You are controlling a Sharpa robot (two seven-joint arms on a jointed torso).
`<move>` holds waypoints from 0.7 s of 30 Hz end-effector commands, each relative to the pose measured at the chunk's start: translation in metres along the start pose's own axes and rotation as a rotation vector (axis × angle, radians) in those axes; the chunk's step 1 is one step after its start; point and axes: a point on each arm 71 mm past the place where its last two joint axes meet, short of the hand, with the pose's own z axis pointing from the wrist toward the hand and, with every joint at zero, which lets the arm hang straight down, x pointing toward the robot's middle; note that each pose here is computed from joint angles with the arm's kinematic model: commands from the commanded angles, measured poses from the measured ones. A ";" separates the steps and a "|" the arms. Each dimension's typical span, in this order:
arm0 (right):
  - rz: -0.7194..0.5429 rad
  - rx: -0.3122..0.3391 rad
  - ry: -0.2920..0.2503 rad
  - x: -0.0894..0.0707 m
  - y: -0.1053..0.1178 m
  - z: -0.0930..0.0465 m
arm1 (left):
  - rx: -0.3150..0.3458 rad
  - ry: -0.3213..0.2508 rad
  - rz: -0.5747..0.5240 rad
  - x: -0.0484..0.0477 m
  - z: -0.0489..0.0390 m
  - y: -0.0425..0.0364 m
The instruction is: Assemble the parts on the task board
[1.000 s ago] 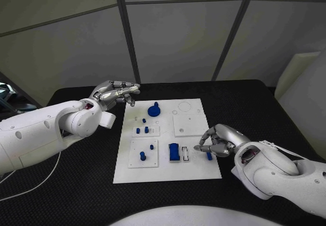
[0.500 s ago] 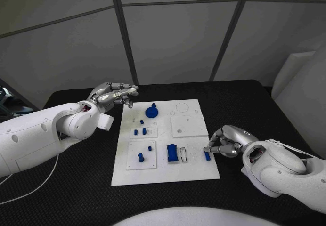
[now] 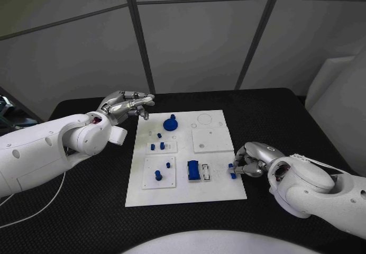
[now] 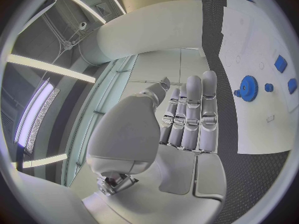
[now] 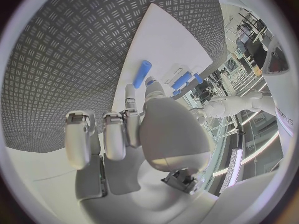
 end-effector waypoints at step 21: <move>-0.191 0.005 0.103 0.014 0.005 0.007 | 0.001 0.008 -0.006 0.0000 -0.0010 -0.0009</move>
